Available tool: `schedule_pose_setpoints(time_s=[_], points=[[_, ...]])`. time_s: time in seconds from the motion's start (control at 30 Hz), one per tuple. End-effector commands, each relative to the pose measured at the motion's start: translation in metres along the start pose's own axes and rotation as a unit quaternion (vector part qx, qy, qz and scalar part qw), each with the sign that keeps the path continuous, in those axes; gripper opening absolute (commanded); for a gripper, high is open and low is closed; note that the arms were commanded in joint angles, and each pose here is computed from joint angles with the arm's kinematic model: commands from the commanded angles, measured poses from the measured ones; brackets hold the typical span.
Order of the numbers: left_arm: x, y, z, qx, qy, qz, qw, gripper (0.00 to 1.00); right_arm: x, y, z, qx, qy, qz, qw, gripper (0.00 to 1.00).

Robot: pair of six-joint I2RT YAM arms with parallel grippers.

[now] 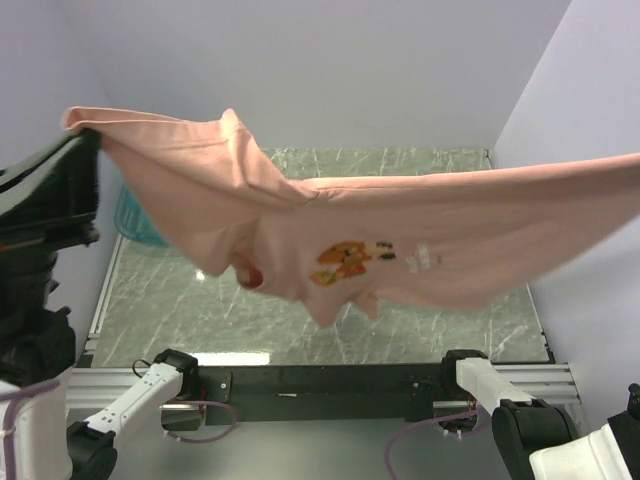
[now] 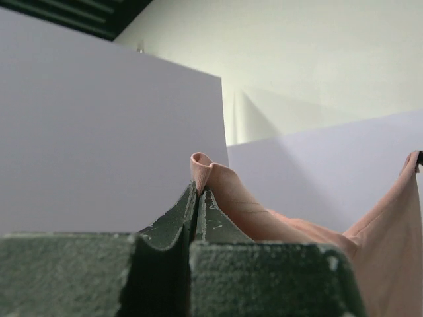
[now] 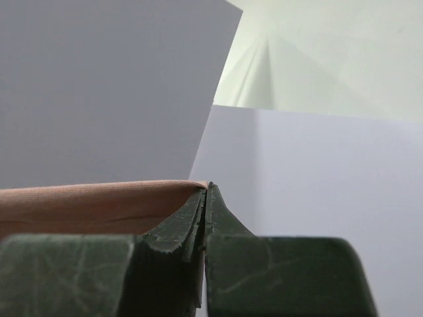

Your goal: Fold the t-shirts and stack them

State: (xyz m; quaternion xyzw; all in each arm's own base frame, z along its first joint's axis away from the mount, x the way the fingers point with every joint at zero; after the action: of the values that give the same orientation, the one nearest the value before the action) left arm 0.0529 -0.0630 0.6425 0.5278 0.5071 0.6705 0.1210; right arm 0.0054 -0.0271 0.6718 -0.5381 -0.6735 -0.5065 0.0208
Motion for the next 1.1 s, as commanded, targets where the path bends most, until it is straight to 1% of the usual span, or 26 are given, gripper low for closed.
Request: schedule_pose_setpoints(time_s=[0.0,0.07,0.2,0.3,0.33,0.37,0.4,0.43,0.47,0.5,0.53,0.57,0.63,0.67,0.7,0.73,0.77,0.8,0.83,0.87,0.9,0.93,0.97,1.0,1.03,1.07], points=[[0.017,0.009,-0.005,-0.009,0.02,-0.029,0.999,0.01,-0.011,0.022,0.005,-0.018,-0.015,0.021,1.0,0.0],[0.02,0.013,0.002,0.022,0.023,-0.038,0.999,0.01,-0.02,0.033,0.015,-0.003,-0.016,0.033,0.999,0.0],[-0.021,0.029,0.046,0.098,0.016,0.004,0.995,0.01,-0.053,0.055,0.05,0.051,-0.023,0.076,0.996,0.0],[-0.075,0.03,0.087,0.152,0.007,0.055,0.987,0.01,-0.094,0.069,0.095,0.113,-0.022,0.121,0.986,0.0],[-0.106,0.023,0.106,0.176,0.001,0.086,0.981,0.01,-0.121,0.071,0.123,0.153,-0.021,0.151,0.976,0.0],[-0.13,0.02,0.122,0.194,-0.003,0.108,0.975,0.01,-0.134,0.071,0.137,0.17,-0.016,0.165,0.971,0.0],[-0.146,0.017,0.134,0.21,-0.004,0.116,0.971,0.01,-0.146,0.072,0.15,0.18,-0.01,0.171,0.969,0.0],[-0.179,0.003,0.153,0.234,-0.007,0.15,0.961,0.01,-0.179,0.066,0.183,0.218,-0.007,0.208,0.954,0.0],[-0.209,-0.005,0.174,0.254,-0.014,0.179,0.95,0.01,-0.192,0.063,0.2,0.238,0.008,0.213,0.948,0.0],[-0.228,-0.013,0.19,0.268,-0.018,0.194,0.943,0.01,-0.208,0.06,0.217,0.253,0.017,0.225,0.941,0.0],[-0.251,-0.03,0.212,0.288,-0.023,0.222,0.931,0.0,-0.235,0.052,0.245,0.276,0.024,0.246,0.929,0.0],[-0.288,-0.047,0.24,0.318,-0.044,0.255,0.912,0.0,-0.256,0.049,0.266,0.294,0.035,0.267,0.917,0.0],[-0.319,-0.071,0.278,0.34,-0.069,0.287,0.893,0.0,-0.306,0.038,0.314,0.329,0.04,0.307,0.892,0.0],[-0.356,-0.093,0.304,0.366,-0.099,0.318,0.869,0.0,-0.322,0.034,0.33,0.342,0.037,0.32,0.883,0.0],[-0.375,-0.105,0.318,0.376,-0.115,0.334,0.856,0.0,-0.337,0.035,0.344,0.346,0.036,0.322,0.88,0.0],[-0.385,-0.103,0.33,0.371,-0.129,0.345,0.853,0.0,-0.369,0.026,0.374,0.375,0.033,0.355,0.856,0.0],[-0.422,-0.126,0.35,0.391,-0.153,0.377,0.826,0.0,-0.385,0.023,0.389,0.391,0.026,0.366,0.844,0.0],[-0.439,-0.133,0.36,0.397,-0.165,0.391,0.814,0.0,-0.4,0.021,0.403,0.4,0.025,0.379,0.834,0.0],[-0.445,-0.121,0.371,0.392,-0.174,0.393,0.814,0.0,-0.426,0.022,0.427,0.417,0.024,0.402,0.815,0.0],[-0.479,-0.146,0.386,0.409,-0.197,0.42,0.786,0.0,-0.439,0.022,0.44,0.424,0.022,0.415,0.805,0.0],[-0.491,-0.149,0.394,0.415,-0.203,0.427,0.777,0.0,-0.444,0.038,0.445,0.419,0.021,0.418,0.806,0.0],[-0.492,-0.135,0.404,0.41,-0.201,0.42,0.784,0.01,-0.468,0.031,0.465,0.429,0.016,0.445,0.786,0.0],[-0.513,-0.156,0.414,0.438,-0.206,0.436,0.758,0.0,-0.476,0.034,0.471,0.426,0.015,0.453,0.783,0.0],[-0.513,-0.148,0.42,0.437,-0.202,0.431,0.763,0.0,-0.477,0.049,0.474,0.418,0.015,0.452,0.788,0.0],[-0.517,-0.151,0.425,0.441,-0.2,0.431,0.761,0.0,-0.491,0.044,0.486,0.423,0.012,0.466,0.777,0.0],[-0.525,-0.159,0.43,0.451,-0.204,0.435,0.752,0.01,-0.495,0.047,0.49,0.422,0.015,0.468,0.776,0.0]])
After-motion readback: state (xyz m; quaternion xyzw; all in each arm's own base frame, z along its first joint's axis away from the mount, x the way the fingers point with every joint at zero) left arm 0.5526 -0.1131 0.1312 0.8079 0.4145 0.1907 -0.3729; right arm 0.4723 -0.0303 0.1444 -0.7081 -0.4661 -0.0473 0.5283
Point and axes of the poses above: each gripper's point midway between its finger pads, its own y axis out along the fingers, its own z axis along the line the jaws close on, x = y × z, the point moved 8 cm from there along -y, back along the fingers, and after that the axes turned 15 degrees about -y, right-handed, at the moved point
